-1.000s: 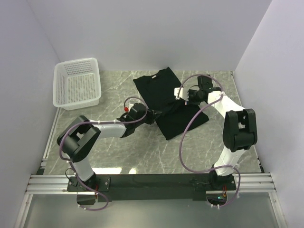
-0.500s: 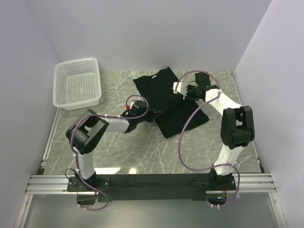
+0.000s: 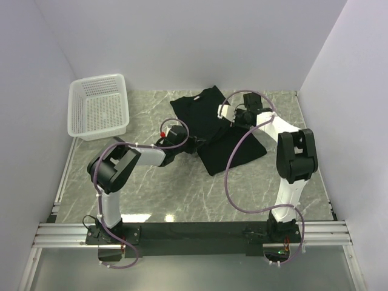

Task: Fold and stack the t-shirts
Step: Fold the T-shirt at the center of the board.

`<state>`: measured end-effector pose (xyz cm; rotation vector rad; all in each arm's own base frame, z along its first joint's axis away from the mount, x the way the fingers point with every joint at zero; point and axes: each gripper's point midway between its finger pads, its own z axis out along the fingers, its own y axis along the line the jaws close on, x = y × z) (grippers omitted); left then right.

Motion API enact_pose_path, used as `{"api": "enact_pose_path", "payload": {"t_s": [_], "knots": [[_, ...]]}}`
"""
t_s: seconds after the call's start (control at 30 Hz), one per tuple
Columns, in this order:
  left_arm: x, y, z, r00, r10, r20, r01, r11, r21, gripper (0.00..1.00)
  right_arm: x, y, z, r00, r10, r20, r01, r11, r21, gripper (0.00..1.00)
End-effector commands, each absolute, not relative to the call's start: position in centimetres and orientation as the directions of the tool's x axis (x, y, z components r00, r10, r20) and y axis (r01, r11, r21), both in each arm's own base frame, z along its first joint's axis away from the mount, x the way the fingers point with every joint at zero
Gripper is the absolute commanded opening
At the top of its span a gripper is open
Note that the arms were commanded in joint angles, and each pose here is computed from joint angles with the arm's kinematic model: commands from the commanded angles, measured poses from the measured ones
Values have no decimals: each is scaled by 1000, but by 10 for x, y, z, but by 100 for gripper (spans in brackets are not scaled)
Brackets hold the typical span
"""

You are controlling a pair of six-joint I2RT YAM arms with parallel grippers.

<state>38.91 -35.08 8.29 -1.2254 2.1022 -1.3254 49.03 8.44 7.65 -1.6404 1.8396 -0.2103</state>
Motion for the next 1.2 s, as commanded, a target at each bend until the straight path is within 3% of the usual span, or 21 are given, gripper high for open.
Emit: {"api": "enact_pose_path", "payload": {"t_s": [0.0,1.17], "knots": [[402,-354,99,-565,-816,119,-432,169,-886,1,518,89,108,7,-926,-377,-757,242,-607,0],[428,-336,91,-539,-833,124,-444,156,-882,1,554,108,96,-25,-923,-384,-741,275,-613,0]]}}
